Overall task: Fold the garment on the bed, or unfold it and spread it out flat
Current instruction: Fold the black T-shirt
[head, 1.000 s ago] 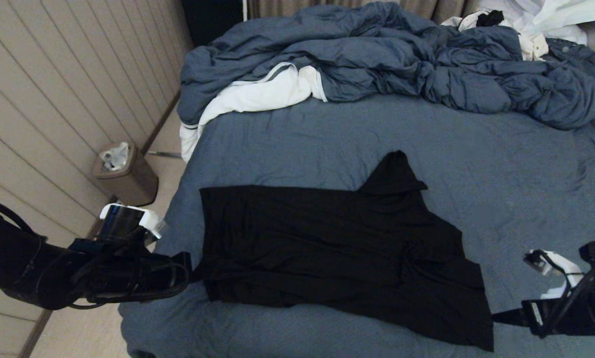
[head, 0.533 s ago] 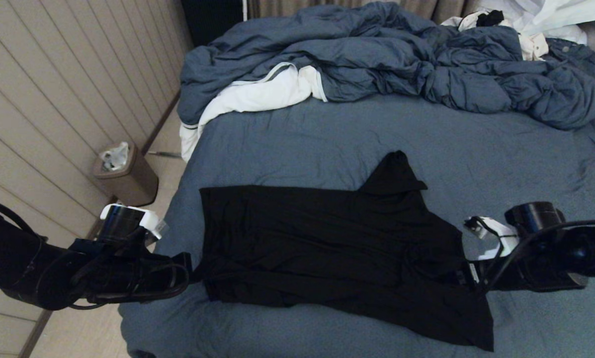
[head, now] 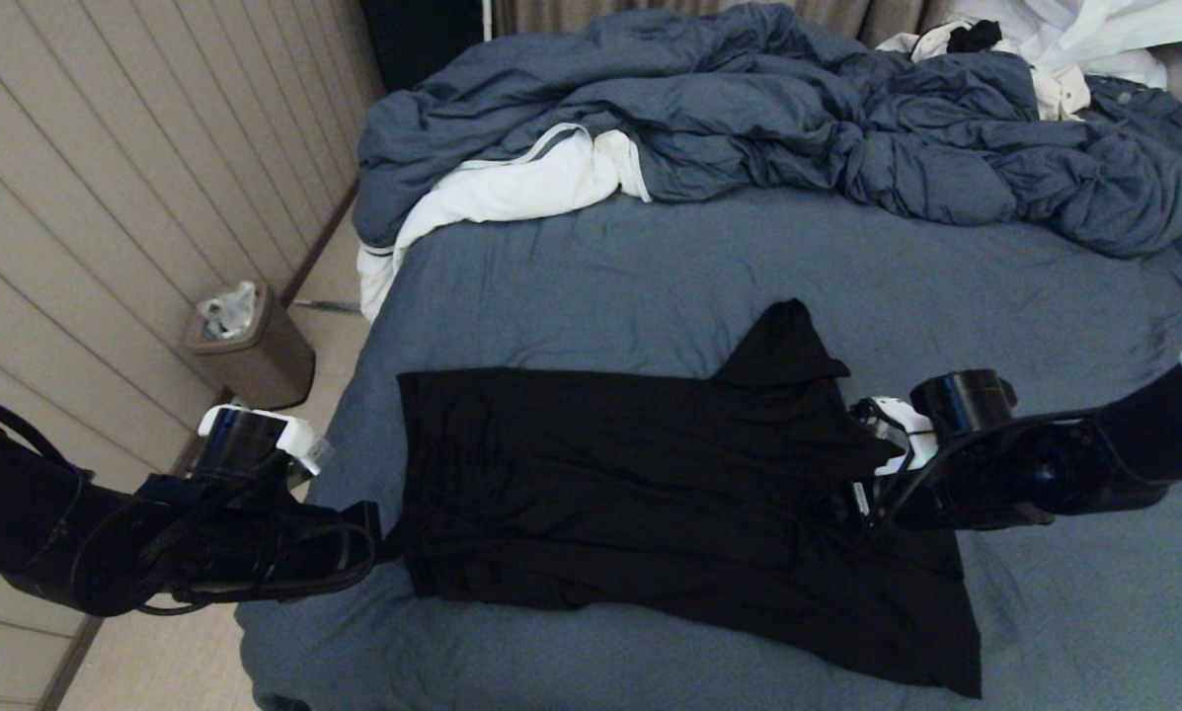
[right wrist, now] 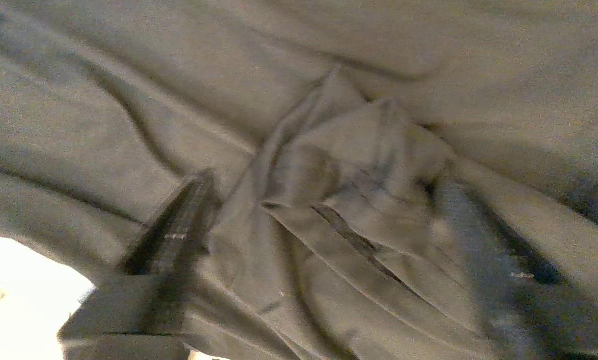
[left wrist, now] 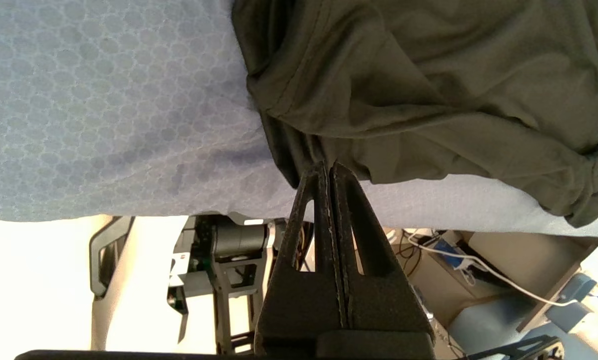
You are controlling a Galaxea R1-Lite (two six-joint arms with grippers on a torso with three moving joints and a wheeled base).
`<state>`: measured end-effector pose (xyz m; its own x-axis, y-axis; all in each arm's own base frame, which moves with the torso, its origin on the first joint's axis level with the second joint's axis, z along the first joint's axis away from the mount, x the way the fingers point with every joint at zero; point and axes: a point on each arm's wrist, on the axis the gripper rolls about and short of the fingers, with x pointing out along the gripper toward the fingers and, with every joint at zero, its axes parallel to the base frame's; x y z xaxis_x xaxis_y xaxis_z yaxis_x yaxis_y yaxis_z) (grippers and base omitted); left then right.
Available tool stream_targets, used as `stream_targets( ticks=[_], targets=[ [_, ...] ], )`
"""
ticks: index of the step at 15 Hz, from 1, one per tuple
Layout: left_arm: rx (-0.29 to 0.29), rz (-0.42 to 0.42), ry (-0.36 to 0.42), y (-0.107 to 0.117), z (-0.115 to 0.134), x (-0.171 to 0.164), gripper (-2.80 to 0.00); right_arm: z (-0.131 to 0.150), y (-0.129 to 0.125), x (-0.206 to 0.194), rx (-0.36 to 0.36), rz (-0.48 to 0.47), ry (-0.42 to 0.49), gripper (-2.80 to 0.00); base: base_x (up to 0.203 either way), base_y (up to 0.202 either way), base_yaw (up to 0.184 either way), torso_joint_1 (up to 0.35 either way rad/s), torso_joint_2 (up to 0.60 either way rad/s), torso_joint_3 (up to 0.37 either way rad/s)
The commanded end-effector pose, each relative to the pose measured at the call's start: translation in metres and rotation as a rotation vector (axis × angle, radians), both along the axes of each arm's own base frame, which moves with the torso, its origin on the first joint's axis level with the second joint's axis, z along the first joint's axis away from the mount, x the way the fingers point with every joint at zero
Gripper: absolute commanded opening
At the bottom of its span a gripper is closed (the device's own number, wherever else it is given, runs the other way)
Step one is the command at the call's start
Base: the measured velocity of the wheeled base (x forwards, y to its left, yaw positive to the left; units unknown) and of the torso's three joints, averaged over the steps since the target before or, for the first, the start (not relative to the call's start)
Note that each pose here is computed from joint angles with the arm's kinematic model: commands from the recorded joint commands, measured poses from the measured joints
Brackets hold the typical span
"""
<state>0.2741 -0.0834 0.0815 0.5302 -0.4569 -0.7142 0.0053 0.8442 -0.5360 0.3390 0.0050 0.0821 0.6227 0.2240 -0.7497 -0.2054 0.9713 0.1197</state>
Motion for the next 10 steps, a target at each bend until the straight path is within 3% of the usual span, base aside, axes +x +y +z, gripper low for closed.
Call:
stream_targets(
  ticks=[1,6,10],
  targets=[
    [-0.003,0.002,0.002,0.0,-0.001,0.001,-2.8,-0.006,0.003,0.005,0.008,-0.003,0.013,-2.8,0.0,0.0,0.0,0.0,0.0,0.0],
    [-0.003,0.002,0.002,0.0,-0.001,0.001,-2.8,-0.005,0.005,0.01,0.004,-0.003,0.001,-2.8,0.0,0.0,0.0,0.0,0.0,0.0],
    [-0.001,-0.001,0.006,-0.001,-0.002,0.002,-2.8,0.023,0.005,0.006,0.002,-0.003,-0.082,-2.8,0.0,0.0,0.0,0.0,0.0,0.0]
  ],
)
